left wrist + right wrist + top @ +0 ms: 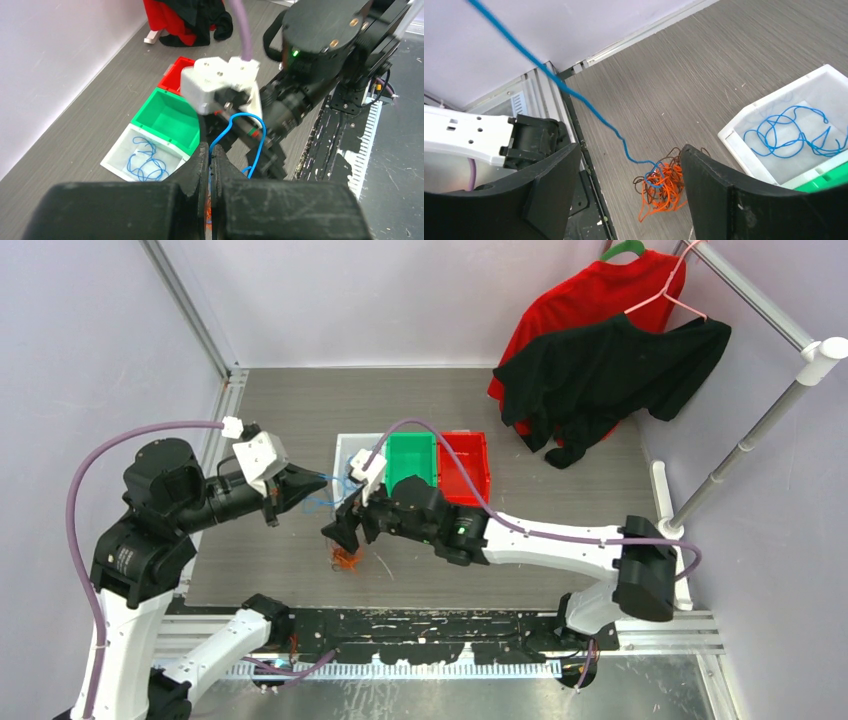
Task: Untangle the cables
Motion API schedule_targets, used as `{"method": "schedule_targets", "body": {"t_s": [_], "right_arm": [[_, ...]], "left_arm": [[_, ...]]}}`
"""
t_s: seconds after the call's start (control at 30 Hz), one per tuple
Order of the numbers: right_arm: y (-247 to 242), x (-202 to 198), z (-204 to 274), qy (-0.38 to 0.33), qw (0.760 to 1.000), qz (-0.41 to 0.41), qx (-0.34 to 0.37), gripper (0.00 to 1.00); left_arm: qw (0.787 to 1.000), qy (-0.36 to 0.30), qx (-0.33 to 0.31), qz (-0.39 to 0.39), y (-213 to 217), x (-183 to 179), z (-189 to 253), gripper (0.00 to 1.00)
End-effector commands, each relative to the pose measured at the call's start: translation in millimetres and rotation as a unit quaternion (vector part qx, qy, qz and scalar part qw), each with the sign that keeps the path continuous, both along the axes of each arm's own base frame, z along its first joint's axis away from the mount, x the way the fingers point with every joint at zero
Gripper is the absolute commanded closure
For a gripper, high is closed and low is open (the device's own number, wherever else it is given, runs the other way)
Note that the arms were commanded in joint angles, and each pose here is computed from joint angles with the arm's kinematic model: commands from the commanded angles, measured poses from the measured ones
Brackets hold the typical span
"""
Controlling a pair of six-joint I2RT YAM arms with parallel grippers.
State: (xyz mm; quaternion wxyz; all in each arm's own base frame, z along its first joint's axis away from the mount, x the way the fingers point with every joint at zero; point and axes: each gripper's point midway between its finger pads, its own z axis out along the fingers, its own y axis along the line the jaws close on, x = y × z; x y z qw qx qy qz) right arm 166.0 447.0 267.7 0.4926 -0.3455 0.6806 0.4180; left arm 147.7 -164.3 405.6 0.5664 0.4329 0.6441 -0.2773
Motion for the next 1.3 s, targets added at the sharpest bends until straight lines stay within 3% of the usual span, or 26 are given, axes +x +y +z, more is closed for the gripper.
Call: {"method": "schedule_targets", "body": {"t_s": [0.0, 0.33, 0.67, 0.93, 1.27], "right_arm": [[21, 11, 16, -0.017, 0.999, -0.009, 0.033, 0.24], [46, 18, -38, 0.049, 0.999, -0.022, -0.003, 0.42], [18, 39, -127, 0.089, 0.989, -0.107, -0.052, 0.48], [-9, 41, -150, 0.099, 0.982, -0.146, -0.063, 0.50], [-56, 36, -158, 0.113, 0.973, -0.195, -0.042, 0.49]], "left_arm": [[0.999, -0.030, -0.020, -0.022, -3, -10, 24, 1.00], [0.998, -0.043, -0.038, -0.036, -6, -17, 42, 1.00], [0.993, -0.071, -0.072, -0.059, -10, -28, 82, 1.00], [0.982, -0.157, -0.106, -0.028, -5, -19, 130, 1.00], [0.952, -0.269, -0.146, 0.029, 9, -3, 188, 1.00]]}}
